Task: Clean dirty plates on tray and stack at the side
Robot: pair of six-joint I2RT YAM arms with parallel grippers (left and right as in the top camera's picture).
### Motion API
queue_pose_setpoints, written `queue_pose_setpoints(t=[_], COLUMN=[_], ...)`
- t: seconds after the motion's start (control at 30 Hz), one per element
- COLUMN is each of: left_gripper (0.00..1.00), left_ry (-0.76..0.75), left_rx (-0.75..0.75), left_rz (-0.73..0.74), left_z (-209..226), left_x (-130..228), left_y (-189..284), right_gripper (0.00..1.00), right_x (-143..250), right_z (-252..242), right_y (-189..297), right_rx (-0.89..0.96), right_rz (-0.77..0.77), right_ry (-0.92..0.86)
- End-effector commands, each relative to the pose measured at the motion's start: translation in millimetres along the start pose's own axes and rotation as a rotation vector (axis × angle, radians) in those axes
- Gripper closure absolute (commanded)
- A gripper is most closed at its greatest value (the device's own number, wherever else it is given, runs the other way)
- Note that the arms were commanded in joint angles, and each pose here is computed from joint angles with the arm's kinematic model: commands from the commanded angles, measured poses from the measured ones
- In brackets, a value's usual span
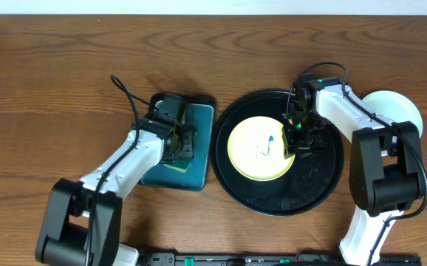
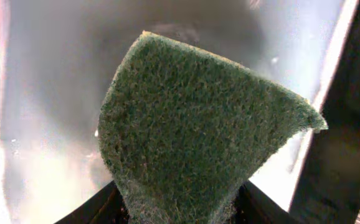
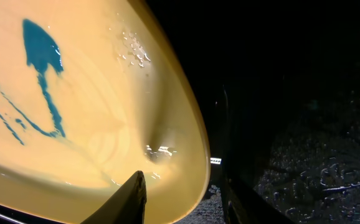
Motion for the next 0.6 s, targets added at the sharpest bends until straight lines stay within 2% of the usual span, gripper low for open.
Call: queue_pose_setpoints(t=[0.0,0.17,0.57], left_gripper=[0.49,0.44,0.43], left_ry=[-0.007,-0.006,-0.005], left_rx=[-0.002,-0.005,-0.009], left_rz=[-0.042,-0.02,0.004], left_z=[-1.6,-1.0,0.9], left_x=[-8.3,-4.4,5.2], left_y=[10.8,10.2,1.9], right_gripper=[0.62,0.63,0.63], right_x=[2.0,2.0,2.1], right_z=[1.5,1.5,1.4], right_y=[-5.0,-5.0,-5.0], right_rx=[0.007,0.007,0.007], right_rz=[0.017,0.017,0.017], right_ry=[-0.007,-0.007,-0.007])
Point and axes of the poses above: each gripper's point midway between its finger pads, its own y axis back along the fingers, its own z axis along the line the jaws close on, x = y × z, the point moved 6 cm from there along y, back along the fingers, and after that the axes turned 13 degrees about -y, right-handed, at the moved point
